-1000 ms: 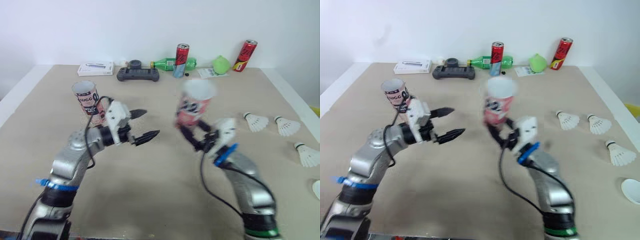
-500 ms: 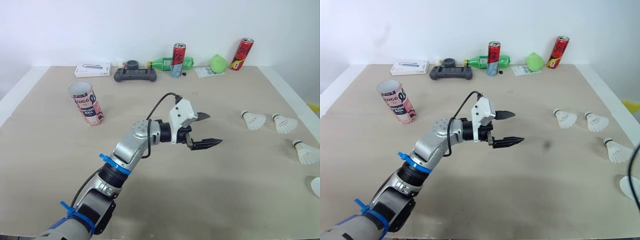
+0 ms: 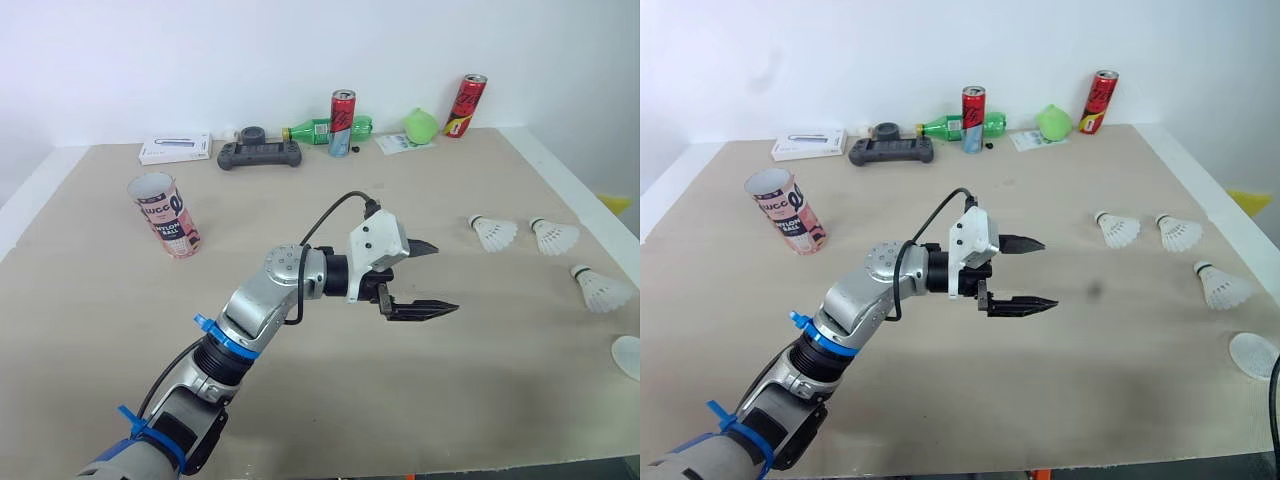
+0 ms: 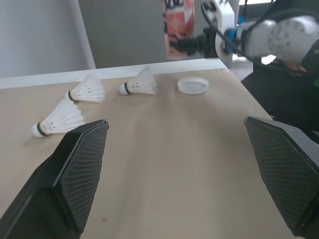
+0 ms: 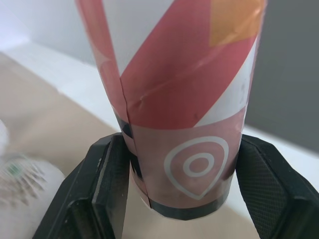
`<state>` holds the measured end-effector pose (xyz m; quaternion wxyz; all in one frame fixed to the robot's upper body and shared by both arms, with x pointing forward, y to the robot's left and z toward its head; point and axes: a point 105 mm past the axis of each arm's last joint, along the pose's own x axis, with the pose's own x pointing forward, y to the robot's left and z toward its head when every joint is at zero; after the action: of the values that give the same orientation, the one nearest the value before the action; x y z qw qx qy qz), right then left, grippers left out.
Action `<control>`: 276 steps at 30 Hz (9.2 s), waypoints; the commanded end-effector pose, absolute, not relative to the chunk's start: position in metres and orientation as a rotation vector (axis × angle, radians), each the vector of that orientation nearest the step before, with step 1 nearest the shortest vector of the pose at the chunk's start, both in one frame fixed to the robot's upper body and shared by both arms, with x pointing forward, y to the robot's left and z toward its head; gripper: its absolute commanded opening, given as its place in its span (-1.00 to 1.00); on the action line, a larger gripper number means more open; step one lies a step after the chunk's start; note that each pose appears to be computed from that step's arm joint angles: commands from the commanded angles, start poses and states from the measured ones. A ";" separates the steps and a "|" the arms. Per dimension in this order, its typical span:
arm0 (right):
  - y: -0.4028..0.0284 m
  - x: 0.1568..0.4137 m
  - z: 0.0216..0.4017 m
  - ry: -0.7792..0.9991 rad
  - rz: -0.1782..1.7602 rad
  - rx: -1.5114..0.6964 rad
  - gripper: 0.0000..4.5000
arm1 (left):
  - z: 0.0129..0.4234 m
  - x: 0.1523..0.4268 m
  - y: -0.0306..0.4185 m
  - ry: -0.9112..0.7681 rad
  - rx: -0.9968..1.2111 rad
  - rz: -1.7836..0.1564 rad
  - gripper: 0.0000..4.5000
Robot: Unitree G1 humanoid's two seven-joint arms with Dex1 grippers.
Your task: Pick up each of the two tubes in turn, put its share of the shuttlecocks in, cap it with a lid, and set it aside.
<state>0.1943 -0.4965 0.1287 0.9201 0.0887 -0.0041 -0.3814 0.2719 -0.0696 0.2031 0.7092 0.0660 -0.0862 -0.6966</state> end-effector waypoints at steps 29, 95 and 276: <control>-0.497 0.174 0.139 -0.099 -0.808 0.081 0.98 | 0.211 0.264 -0.068 -0.225 0.132 -1.553 1.00; -0.069 0.285 0.213 -0.218 1.067 -0.211 0.98 | 0.133 0.433 0.239 -0.102 0.046 0.050 1.00; -0.243 0.351 0.252 -0.175 0.382 -0.304 -0.94 | 0.126 0.363 0.085 0.239 0.962 -1.095 0.38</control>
<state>0.3609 -0.2673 0.2268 0.9809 -0.1334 -0.0458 0.1337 0.3685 0.0896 0.1347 0.7472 0.4424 0.0984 -0.4860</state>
